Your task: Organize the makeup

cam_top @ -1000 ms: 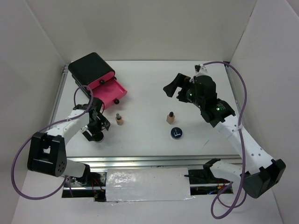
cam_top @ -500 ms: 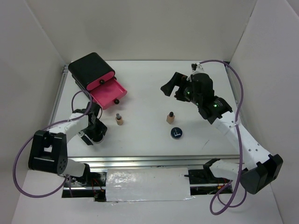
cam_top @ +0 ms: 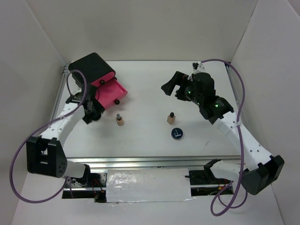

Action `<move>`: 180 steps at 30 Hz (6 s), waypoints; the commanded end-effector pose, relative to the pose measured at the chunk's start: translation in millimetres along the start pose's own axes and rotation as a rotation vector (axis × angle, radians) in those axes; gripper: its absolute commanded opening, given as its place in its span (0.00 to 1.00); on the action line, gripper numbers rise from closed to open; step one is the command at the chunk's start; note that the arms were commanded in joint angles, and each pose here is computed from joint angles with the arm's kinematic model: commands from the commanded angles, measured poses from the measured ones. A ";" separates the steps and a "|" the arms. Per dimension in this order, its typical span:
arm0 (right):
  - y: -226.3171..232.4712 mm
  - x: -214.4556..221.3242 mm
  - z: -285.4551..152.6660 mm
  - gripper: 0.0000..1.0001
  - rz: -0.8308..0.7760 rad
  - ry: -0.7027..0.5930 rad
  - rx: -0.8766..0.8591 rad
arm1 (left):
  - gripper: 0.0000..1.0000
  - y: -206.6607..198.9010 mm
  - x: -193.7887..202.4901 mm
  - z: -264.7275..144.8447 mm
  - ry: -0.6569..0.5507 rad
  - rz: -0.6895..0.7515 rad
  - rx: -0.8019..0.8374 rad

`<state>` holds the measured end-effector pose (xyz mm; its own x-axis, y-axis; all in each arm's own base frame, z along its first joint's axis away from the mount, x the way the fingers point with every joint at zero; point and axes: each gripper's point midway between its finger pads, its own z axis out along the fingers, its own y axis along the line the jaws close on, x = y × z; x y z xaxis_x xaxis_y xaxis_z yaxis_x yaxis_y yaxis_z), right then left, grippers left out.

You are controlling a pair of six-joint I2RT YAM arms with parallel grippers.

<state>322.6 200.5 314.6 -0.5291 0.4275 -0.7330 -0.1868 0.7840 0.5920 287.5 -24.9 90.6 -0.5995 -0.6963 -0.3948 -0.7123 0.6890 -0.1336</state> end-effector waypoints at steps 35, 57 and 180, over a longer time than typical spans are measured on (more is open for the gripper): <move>1.3 -17.1 -8.9 1.00 0.005 -0.074 0.009 | 0.99 -136.7 -111.6 -1.6 -0.270 0.077 0.265; -145.8 130.2 -35.1 1.00 0.119 0.231 0.456 | 0.99 -68.9 -106.5 -138.6 -0.365 0.130 0.346; 47.0 227.9 276.0 0.00 0.467 0.557 0.051 | 0.96 -27.2 -80.9 -106.8 -0.266 0.306 0.242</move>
<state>415.2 417.5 36.1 -0.8730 0.4586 -0.1661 0.2616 0.7277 0.6340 309.9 -15.6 204.5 -0.6713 -0.3970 -0.6259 -0.3779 0.9098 -0.1718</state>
